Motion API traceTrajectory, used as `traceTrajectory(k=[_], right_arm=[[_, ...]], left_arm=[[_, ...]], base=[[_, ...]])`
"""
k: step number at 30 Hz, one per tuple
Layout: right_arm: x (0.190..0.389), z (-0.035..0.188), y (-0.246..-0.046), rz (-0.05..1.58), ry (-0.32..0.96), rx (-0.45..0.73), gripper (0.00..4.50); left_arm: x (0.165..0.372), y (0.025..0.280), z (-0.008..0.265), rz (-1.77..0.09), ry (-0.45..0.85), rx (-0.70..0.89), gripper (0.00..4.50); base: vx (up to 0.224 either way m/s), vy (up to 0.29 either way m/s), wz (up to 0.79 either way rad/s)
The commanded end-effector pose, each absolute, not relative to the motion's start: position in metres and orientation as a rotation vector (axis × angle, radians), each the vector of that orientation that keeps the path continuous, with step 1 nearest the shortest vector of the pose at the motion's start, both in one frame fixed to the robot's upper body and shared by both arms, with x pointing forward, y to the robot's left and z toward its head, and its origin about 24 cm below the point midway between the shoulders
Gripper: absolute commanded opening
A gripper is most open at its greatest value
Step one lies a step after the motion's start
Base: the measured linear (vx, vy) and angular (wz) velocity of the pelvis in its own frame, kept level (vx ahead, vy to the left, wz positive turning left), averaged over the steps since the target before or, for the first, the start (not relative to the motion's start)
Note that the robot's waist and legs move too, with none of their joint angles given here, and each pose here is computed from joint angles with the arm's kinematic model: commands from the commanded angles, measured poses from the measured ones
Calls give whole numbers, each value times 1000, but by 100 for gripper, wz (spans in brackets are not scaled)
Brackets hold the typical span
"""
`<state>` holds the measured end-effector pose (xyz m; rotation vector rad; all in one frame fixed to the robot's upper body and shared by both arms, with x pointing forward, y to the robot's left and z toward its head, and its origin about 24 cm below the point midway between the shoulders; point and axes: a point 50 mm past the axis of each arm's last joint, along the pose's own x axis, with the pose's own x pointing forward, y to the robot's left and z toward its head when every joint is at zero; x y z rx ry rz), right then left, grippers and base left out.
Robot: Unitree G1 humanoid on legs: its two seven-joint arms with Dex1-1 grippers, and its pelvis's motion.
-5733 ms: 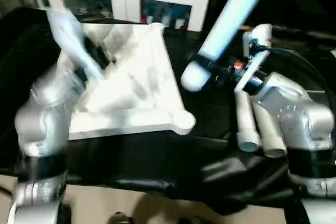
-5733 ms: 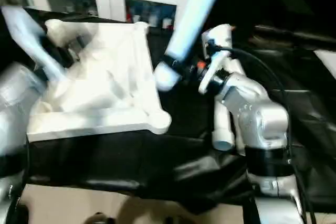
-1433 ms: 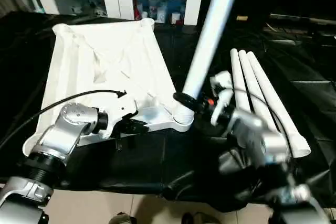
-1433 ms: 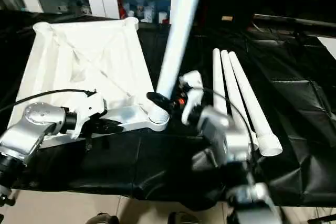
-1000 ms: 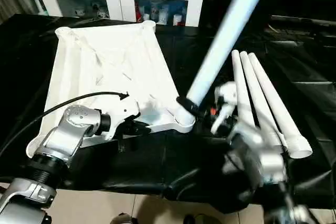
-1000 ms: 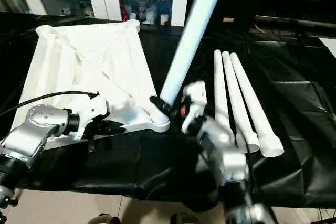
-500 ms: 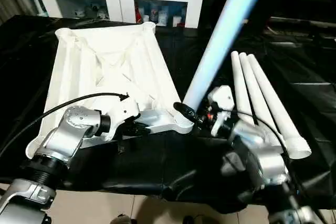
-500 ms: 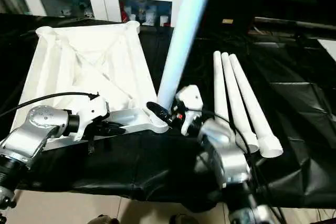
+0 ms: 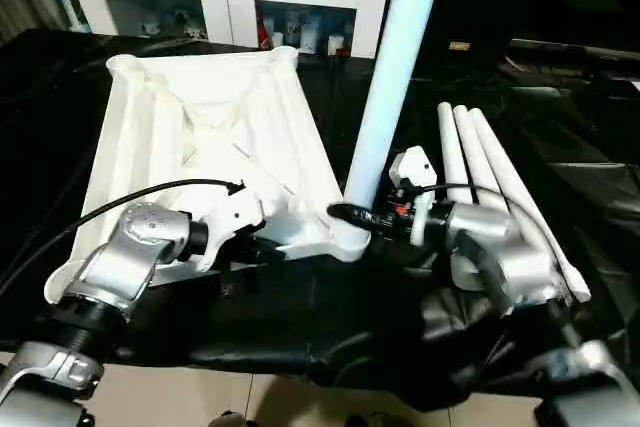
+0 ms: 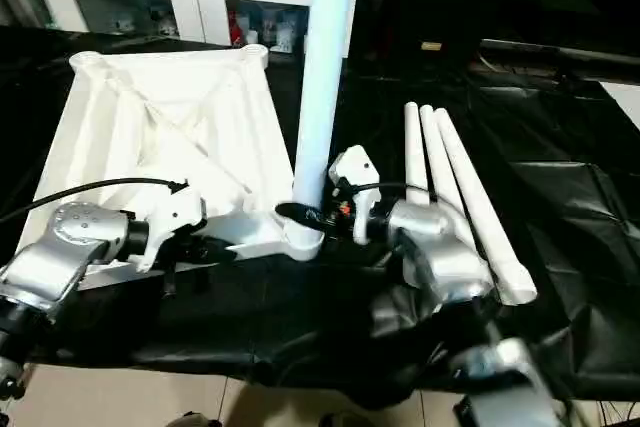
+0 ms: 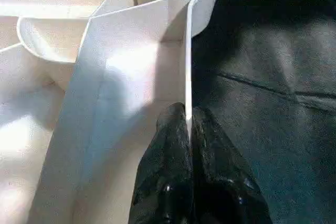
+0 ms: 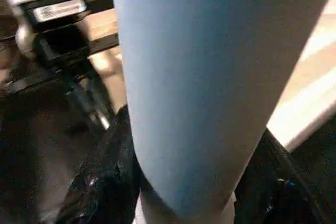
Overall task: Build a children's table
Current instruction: Insert table leg to table base
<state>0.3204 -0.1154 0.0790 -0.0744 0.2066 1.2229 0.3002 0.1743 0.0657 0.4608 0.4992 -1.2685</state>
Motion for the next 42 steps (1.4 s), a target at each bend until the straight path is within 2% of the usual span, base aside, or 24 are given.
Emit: traceTrajectory(k=[1,5,7,13,23,27,33,42], right_arm=[[309,48,-124,1267,397,-54,186],[305,47,-126,1338,425,-63,186],[302,42,-128,1381,448,-103,186],[303,39,-128,1387,433,-146,186],[300,36,-131,1286,302,-57,186],[294,28,-134,1251,297,-24,186],[295,28,-140,1190,276,20,186],[286,20,-141,1225,314,-25,186]], left_arm=[[296,158,74,-1381,434,444,0],[295,158,76,-1413,437,451,0],[294,158,77,-1439,443,460,0],[297,161,76,-1415,455,502,0],[300,165,76,-1351,430,487,0],[300,168,76,-1342,429,485,0],[301,169,76,-1334,426,487,0],[301,169,76,-1340,434,495,0]], base=[[0,0,0],[0,0,0],[0,0,0],[0,0,0],[0,0,0],[0,0,0],[0,0,0],[0,0,0]])
